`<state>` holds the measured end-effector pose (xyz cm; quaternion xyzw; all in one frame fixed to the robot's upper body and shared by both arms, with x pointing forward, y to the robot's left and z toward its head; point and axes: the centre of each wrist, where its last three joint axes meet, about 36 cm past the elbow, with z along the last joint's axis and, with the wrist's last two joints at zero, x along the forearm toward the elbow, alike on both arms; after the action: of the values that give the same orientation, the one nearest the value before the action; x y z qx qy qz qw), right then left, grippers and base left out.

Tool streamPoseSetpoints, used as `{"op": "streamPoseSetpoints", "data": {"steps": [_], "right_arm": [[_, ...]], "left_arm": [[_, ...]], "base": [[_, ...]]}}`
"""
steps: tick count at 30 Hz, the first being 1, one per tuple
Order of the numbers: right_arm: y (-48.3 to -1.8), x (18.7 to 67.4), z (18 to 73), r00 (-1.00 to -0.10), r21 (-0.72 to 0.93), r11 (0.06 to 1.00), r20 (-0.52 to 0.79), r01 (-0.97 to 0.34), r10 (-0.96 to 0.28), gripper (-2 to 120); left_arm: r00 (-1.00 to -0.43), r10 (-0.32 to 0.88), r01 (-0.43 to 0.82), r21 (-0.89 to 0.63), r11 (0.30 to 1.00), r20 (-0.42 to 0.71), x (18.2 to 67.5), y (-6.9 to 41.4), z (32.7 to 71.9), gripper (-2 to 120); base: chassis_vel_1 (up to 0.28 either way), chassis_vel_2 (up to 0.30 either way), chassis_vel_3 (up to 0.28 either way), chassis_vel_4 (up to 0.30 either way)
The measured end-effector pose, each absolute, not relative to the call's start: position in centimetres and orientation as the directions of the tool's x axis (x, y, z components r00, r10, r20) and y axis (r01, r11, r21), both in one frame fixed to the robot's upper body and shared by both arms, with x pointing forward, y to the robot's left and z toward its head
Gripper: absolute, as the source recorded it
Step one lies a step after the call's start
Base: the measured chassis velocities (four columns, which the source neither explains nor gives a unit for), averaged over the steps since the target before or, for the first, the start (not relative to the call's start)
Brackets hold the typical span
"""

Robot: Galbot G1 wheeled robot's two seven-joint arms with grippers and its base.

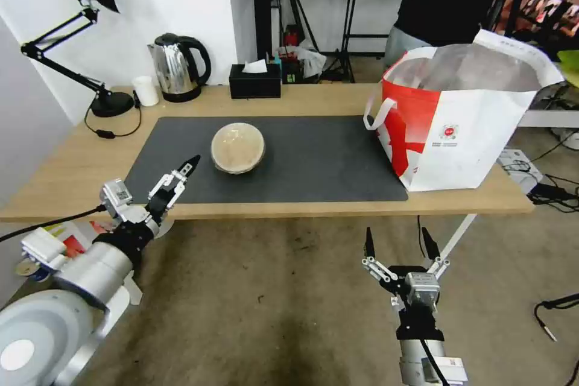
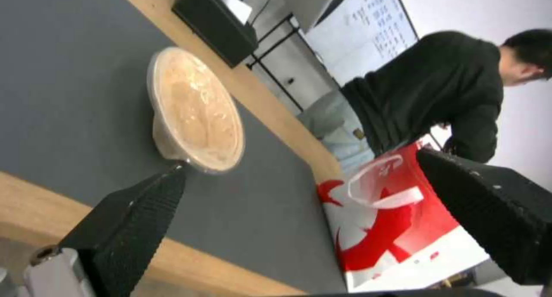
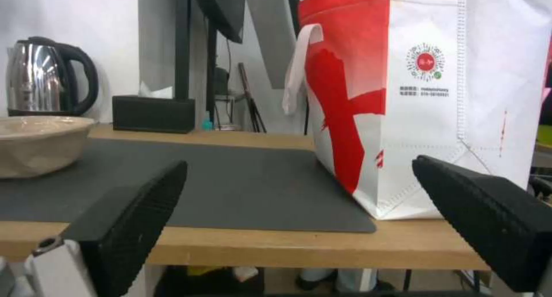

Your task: Pick up the trash from the table and place it into the takeout bag.

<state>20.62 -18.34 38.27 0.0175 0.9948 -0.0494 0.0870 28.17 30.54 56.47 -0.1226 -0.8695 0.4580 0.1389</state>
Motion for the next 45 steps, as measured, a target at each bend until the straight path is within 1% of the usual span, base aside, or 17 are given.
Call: {"op": "streamPoseSetpoints", "data": {"steps": [7,21,28,35,45], "right_arm": [[-18.3,20.6,38.3,-0.984,-0.095,0.994,-0.175,0.043,0.026,100],[-18.3,20.6,38.3,-0.984,-0.095,0.995,-0.175,0.043,0.026,100],[-18.3,20.6,38.3,-0.984,-0.095,0.994,-0.175,0.043,0.026,100],[-18.3,20.6,38.3,-0.984,-0.095,0.994,-0.175,0.043,0.026,100],[-18.3,20.6,38.3,-0.984,-0.095,0.994,-0.175,0.043,0.026,100]], "left_arm": [[-0.913,0.370,0.066,-0.832,0.550,0.172,29.4,31.2,55.9,100],[-0.890,0.426,0.103,-0.840,0.532,0.161,32.0,32.0,55.4,100],[-0.879,0.459,0.138,-0.851,0.507,0.131,33.2,32.0,55.7,100],[-0.877,0.463,0.141,-0.854,0.501,0.127,34.0,32.1,55.5,100],[-0.872,0.467,0.122,-0.856,0.503,0.150,35.1,32.6,54.7,100]], "base": [[0.000,0.000,0.000,0.000],[0.000,0.000,0.000,0.000],[0.000,0.000,0.000,0.000],[0.000,0.000,0.000,0.000],[0.000,0.000,0.000,0.000]]}}
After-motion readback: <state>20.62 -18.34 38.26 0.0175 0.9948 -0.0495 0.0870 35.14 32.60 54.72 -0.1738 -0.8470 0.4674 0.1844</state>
